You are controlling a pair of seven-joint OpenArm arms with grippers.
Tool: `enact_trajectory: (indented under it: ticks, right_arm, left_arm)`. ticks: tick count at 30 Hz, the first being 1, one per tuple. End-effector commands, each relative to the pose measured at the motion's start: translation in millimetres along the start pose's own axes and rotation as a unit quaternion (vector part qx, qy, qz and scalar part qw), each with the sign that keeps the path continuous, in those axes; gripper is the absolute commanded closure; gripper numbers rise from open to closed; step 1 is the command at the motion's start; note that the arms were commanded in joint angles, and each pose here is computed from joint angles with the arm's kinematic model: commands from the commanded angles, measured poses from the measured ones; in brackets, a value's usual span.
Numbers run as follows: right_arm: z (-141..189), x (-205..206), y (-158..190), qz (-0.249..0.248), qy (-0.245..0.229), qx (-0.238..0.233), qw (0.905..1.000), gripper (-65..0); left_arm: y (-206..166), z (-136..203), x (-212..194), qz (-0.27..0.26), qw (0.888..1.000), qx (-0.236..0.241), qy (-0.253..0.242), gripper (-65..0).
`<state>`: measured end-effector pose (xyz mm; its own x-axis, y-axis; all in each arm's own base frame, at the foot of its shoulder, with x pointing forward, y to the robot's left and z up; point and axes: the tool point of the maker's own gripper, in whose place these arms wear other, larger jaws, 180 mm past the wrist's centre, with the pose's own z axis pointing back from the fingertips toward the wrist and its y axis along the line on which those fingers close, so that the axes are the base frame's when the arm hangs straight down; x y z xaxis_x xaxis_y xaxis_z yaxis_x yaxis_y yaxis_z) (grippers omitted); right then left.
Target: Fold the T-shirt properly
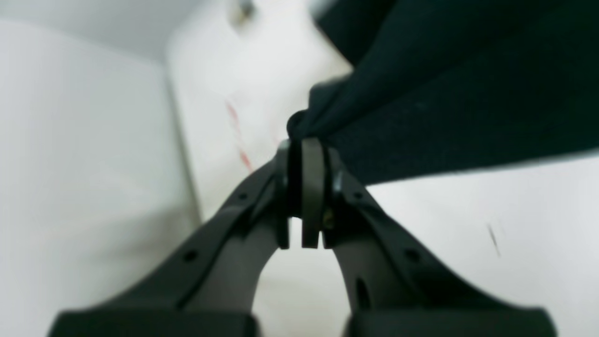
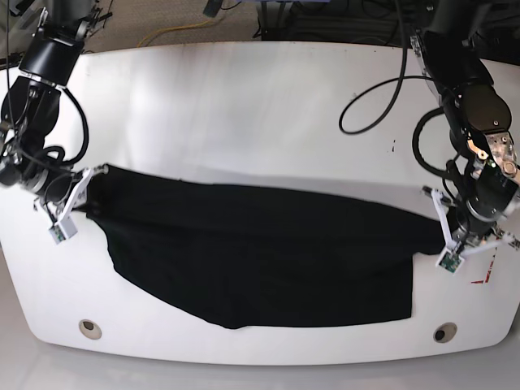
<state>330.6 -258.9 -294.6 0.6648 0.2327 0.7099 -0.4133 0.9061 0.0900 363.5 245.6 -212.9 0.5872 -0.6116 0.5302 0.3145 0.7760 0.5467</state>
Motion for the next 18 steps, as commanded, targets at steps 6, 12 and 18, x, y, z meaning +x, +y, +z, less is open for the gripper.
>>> enact_trajectory:
  ticks: [6, 12, 18]
  right_arm:
    - [3.7, -50.5, 20.4, -0.048, 0.012, 0.013, 0.9987, 0.0]
    - [14.2, -88.9, 42.9, -0.068, 0.035, 0.014, 0.9970, 0.0]
    - [20.6, -121.9, 74.7, -0.088, 0.058, 0.028, 0.9941, 0.0]
  left_arm:
    - [-31.1, -0.7, -74.3, 0.007, 0.996, -0.031, 0.079, -0.4]
    - [-33.6, 11.5, -139.4, 0.012, 0.987, -0.033, 0.155, -0.4]
    - [-46.9, 27.0, -190.4, 0.022, 0.977, -0.046, 0.206, -0.4]
